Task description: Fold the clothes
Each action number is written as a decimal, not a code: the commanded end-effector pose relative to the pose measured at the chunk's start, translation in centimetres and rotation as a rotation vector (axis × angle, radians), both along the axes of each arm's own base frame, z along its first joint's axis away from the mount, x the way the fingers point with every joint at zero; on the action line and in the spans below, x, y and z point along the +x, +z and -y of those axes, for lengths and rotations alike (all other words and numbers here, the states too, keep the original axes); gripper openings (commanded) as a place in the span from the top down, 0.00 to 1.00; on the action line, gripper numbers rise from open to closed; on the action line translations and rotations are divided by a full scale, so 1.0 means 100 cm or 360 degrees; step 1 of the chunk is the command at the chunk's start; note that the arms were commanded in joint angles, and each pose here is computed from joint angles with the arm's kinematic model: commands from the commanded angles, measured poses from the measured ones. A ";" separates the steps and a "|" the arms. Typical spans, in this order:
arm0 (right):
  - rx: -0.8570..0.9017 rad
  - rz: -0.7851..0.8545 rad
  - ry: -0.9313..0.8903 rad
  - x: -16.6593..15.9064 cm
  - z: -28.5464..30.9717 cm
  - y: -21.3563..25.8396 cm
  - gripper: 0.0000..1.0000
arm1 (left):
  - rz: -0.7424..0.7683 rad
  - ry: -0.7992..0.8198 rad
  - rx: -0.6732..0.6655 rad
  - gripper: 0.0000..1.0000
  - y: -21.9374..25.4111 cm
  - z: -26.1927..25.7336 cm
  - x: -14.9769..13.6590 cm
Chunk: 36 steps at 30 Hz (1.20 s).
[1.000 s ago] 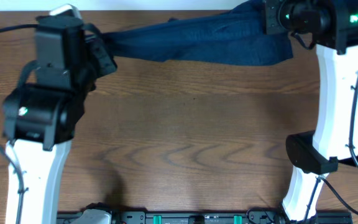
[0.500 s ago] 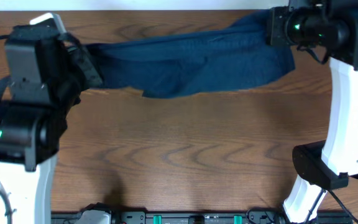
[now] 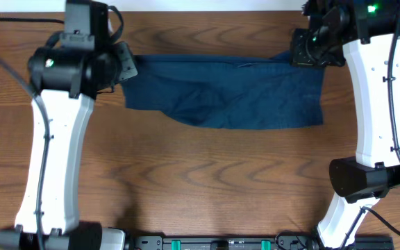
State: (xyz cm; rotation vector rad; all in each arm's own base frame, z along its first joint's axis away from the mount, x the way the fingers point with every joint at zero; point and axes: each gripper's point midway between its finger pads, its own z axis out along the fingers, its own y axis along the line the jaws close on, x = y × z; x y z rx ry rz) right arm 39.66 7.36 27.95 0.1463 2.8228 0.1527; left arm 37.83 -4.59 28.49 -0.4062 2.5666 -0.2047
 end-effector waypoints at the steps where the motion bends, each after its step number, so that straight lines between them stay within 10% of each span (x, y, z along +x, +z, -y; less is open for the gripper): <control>1: -0.0074 0.0043 -0.0116 0.005 0.022 0.004 0.99 | -0.0063 -0.0073 -0.0066 0.94 -0.012 0.008 0.008; 11: -0.0144 0.0520 0.0193 0.066 0.012 0.037 0.99 | 0.0401 -0.0035 -0.0089 0.94 0.051 -0.002 0.039; 20: -0.0050 0.0982 0.0256 0.103 -0.009 0.100 0.99 | 0.0855 0.0089 -0.0027 0.94 0.155 -0.033 0.013; 36: -0.0172 0.1352 0.0272 -0.006 0.011 0.227 0.99 | 0.1309 0.0082 0.0030 0.94 0.253 -0.041 -0.098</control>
